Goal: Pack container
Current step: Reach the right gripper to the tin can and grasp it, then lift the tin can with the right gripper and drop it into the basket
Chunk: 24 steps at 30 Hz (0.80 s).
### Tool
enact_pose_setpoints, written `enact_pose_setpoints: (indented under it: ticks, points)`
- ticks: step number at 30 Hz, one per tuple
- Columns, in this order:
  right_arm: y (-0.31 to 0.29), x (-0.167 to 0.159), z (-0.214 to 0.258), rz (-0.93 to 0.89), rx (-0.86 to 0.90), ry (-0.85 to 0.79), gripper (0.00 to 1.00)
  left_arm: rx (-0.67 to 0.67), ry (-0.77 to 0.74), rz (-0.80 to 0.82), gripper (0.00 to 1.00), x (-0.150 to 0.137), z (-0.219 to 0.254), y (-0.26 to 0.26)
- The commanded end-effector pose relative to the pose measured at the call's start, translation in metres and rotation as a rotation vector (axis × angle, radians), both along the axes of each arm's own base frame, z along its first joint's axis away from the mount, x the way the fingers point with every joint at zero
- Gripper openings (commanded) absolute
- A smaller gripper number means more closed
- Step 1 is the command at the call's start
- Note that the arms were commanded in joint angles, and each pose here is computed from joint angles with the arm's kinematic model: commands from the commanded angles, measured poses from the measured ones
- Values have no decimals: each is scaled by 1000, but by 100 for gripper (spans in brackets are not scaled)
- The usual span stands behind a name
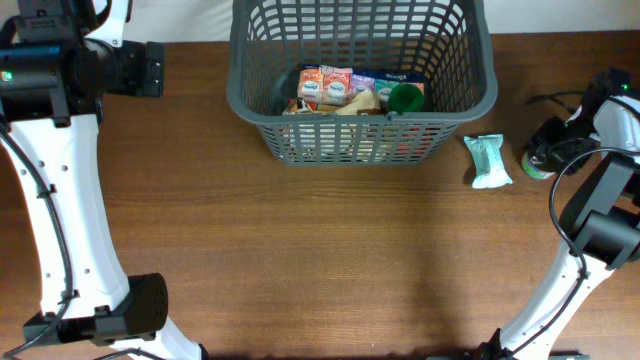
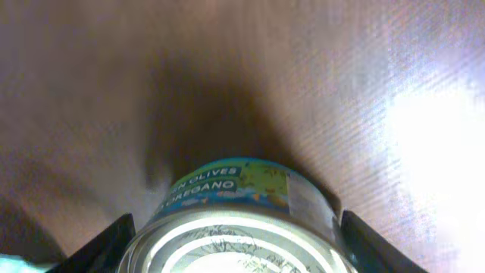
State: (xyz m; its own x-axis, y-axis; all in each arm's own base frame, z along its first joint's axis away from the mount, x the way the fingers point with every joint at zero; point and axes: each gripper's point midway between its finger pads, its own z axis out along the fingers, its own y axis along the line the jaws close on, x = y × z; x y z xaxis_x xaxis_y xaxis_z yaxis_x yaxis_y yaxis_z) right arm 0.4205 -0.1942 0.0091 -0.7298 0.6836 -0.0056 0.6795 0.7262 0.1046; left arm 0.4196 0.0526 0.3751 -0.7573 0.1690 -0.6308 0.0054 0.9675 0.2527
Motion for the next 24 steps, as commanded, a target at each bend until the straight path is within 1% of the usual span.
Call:
enact_pose_setpoints:
  ticks: [1, 5, 6, 8, 10, 11, 12, 14, 17, 18, 20, 21, 24]
  points:
    - [-2, 7, 26, 35, -21, -29, 42, -17, 3, 4, 99, 0, -2, -1]
    - [-6, 17, 93, 40, -69, -120, 40, -17, 3, 4, 99, 0, -2, -1]
    - [-5, 19, 111, 43, -84, -148, 38, -17, 3, 4, 99, 0, -2, -1]
    - [-2, 21, 155, 51, -120, -220, 33, -17, 3, 4, 99, 0, -2, -1]
    - [8, 22, 203, 78, -158, -304, 30, -17, 3, 4, 99, 0, -2, -1]
    - [19, 20, 236, 99, -185, -363, 29, -17, 3, 4, 99, 0, -2, -1]
    - [26, 19, 253, 110, -199, -397, 28, -17, 3, 4, 99, 0, -2, -1]
    - [55, 15, 307, 167, -242, -518, 25, -17, 3, 4, 99, 0, -2, -1]
    - [102, 7, 363, 284, -286, -661, 20, -17, 3, 4, 99, 0, -2, -1]
    - [123, 5, 380, 337, -294, -711, 17, -17, 3, 4, 99, 0, -2, -1]
    - [162, 1, 402, 450, -301, -788, 13, -17, 3, 4, 99, 0, -2, -1]
    - [195, -1, 411, 548, -295, -831, 11, -17, 3, 4, 99, 0, -2, -1]
    - [240, 2, 412, 690, -283, -860, 10, -17, 3, 4, 99, 0, -2, -1]
